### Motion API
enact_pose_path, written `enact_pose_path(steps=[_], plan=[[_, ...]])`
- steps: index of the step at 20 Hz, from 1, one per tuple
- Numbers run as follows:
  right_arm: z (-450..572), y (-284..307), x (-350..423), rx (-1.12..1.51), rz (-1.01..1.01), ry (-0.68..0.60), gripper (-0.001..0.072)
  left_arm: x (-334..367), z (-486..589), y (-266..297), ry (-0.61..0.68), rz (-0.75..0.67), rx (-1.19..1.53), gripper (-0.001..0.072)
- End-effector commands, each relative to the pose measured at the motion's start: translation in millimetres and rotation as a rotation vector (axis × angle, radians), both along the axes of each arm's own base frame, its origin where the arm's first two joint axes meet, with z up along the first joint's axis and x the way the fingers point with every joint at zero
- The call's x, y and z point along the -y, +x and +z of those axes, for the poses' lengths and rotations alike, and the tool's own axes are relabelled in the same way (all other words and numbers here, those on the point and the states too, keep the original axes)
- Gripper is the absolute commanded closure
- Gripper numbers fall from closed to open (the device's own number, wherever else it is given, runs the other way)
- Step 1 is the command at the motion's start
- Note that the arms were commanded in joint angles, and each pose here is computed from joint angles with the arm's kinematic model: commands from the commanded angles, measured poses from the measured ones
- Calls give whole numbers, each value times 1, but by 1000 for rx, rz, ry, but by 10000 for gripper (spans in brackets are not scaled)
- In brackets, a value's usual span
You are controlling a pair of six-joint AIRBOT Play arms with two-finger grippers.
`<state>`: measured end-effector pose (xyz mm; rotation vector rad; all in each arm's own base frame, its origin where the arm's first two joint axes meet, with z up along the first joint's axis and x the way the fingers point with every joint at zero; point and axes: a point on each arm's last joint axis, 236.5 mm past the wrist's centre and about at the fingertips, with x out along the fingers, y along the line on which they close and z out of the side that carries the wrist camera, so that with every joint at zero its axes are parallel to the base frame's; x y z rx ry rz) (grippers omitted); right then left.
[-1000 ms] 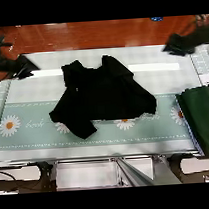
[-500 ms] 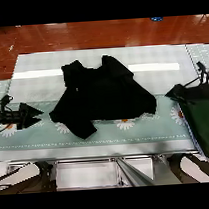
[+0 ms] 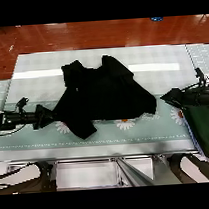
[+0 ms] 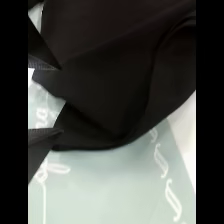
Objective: Fold the shirts.
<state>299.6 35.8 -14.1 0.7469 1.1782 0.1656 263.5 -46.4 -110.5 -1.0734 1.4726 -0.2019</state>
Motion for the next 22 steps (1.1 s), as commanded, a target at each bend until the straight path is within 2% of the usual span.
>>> enact_pose_path(steps=[1, 2, 5, 10, 16, 19, 22], plan=[[1, 2, 0, 10, -13, 8, 302, 12, -14, 5, 45, -57, 3, 658], [-3, 0, 5, -4, -13, -20, 302, 13, -10, 8, 45, -69, 16, 686], [-36, -31, 27, -161, -48, -127, 302, 13, 5, 17, 24, -106, 48, 686], [-65, -53, 19, -227, -59, -99, 302, 12, 9, 21, 23, -110, 58, 686], [-70, -20, -6, -159, -75, 64, 302, 12, 9, 21, 25, -111, 59, 686], [-83, -13, -11, -187, -74, 111, 303, 12, 8, 21, 26, -110, 60, 686], [-94, -6, -33, -213, 9, 107, 303, 12, 8, 22, 28, -109, 60, 686]])
